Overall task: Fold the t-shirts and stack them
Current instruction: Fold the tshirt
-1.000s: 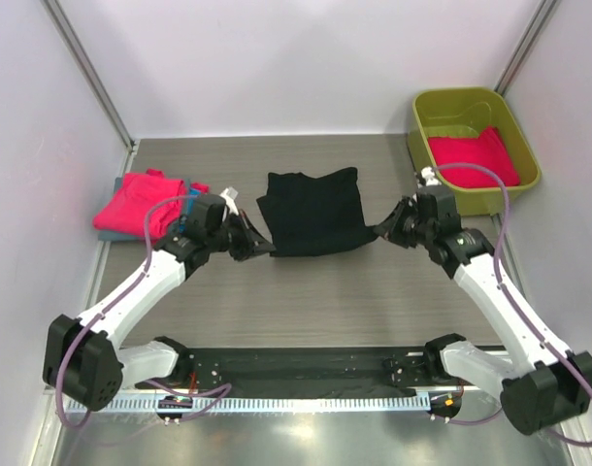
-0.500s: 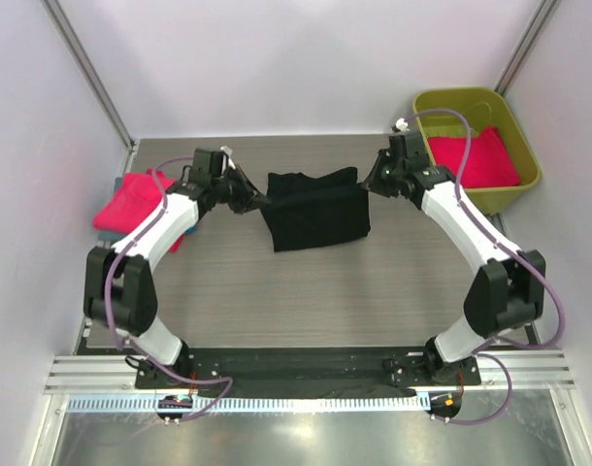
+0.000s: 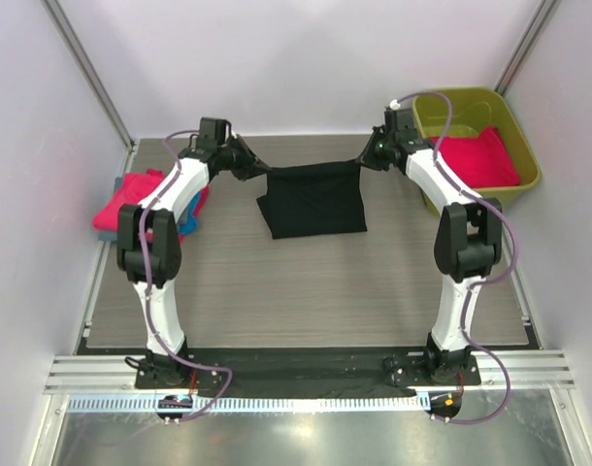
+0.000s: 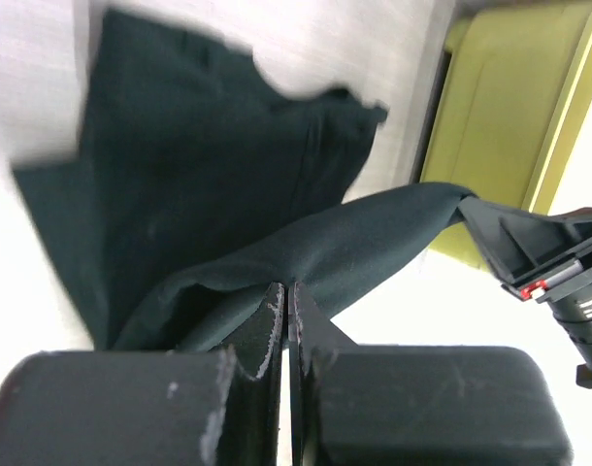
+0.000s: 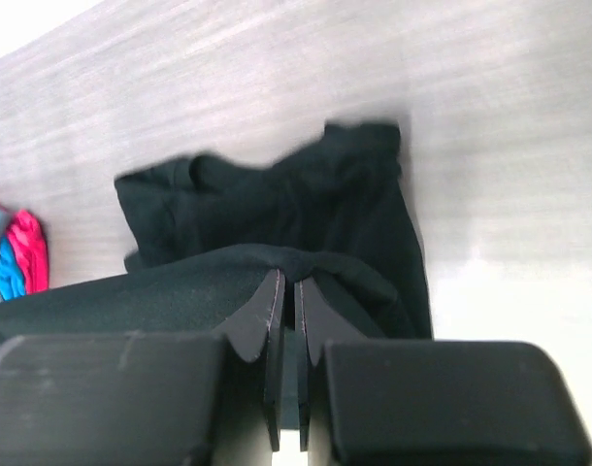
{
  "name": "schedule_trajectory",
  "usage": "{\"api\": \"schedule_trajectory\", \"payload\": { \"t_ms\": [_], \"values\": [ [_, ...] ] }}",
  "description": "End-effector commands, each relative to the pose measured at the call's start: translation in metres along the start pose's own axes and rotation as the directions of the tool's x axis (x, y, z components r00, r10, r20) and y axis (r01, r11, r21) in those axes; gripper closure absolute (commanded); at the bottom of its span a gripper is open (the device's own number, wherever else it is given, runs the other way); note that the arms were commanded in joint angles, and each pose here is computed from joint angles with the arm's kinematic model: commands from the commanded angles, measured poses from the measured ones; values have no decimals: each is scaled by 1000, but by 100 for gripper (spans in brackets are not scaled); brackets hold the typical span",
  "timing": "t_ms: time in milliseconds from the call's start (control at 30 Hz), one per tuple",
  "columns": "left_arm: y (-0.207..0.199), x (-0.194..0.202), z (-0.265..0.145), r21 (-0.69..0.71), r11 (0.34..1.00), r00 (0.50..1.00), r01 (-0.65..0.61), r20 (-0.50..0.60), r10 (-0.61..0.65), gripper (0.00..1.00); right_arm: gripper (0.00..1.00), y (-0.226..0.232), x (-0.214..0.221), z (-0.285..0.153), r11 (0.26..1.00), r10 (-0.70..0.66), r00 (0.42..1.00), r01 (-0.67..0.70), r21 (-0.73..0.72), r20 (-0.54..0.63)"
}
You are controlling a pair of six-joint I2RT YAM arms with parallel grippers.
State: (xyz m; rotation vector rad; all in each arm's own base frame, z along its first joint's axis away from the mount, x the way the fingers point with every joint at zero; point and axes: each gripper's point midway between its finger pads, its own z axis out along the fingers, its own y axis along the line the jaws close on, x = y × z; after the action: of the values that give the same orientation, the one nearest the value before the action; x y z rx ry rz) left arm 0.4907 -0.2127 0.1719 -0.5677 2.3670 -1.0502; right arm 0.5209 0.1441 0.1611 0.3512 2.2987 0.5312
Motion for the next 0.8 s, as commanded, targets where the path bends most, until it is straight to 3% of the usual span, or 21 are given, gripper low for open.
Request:
{"api": "schedule_trajectory", "payload": {
  "t_ms": [0, 100, 133, 167, 200, 267, 300, 367, 600, 767],
  "values": [
    [-1, -28, 9, 21, 1000, 1000, 19, 20, -20, 100, 98, 21, -42, 18, 995, 6, 997, 2, -99, 76],
    [10, -49, 38, 27, 998, 998, 52, 25, -53, 94, 94, 29, -60, 34, 990, 27, 995, -13, -143, 92],
    [9, -54, 45, 47, 997, 998, 54, 23, -55, 82, 86, 23, -57, 48, 990, 42, 996, -32, -135, 77],
    [7, -64, 58, 70, 996, 999, 48, 21, -50, 49, 47, 27, -64, 50, 988, 52, 994, -38, -147, 91],
    [9, -68, 62, 73, 996, 998, 53, 13, -54, 38, 34, 26, -66, 52, 989, 55, 994, -40, -143, 99],
    [15, -73, 69, 67, 996, 998, 61, 8, -61, 14, 18, 26, -71, 48, 990, 47, 991, -29, -139, 123],
    [14, -77, 67, 67, 997, 999, 42, 23, -43, 9, 10, 21, -68, 50, 992, 39, 991, -23, -125, 129],
    [16, -76, 64, 50, 999, 999, 22, 44, -25, 6, 10, 22, -72, 38, 992, 0, 987, 20, -128, 160],
    [33, -54, 54, -2, 997, 994, -82, 68, 82, 9, 15, -19, -39, 48, 992, -95, 978, 108, -66, 183],
    [49, -45, 65, -32, 992, 991, -123, 58, 124, 11, 16, -27, -22, 61, 989, -82, 991, 94, -114, 110]
  ]
}}
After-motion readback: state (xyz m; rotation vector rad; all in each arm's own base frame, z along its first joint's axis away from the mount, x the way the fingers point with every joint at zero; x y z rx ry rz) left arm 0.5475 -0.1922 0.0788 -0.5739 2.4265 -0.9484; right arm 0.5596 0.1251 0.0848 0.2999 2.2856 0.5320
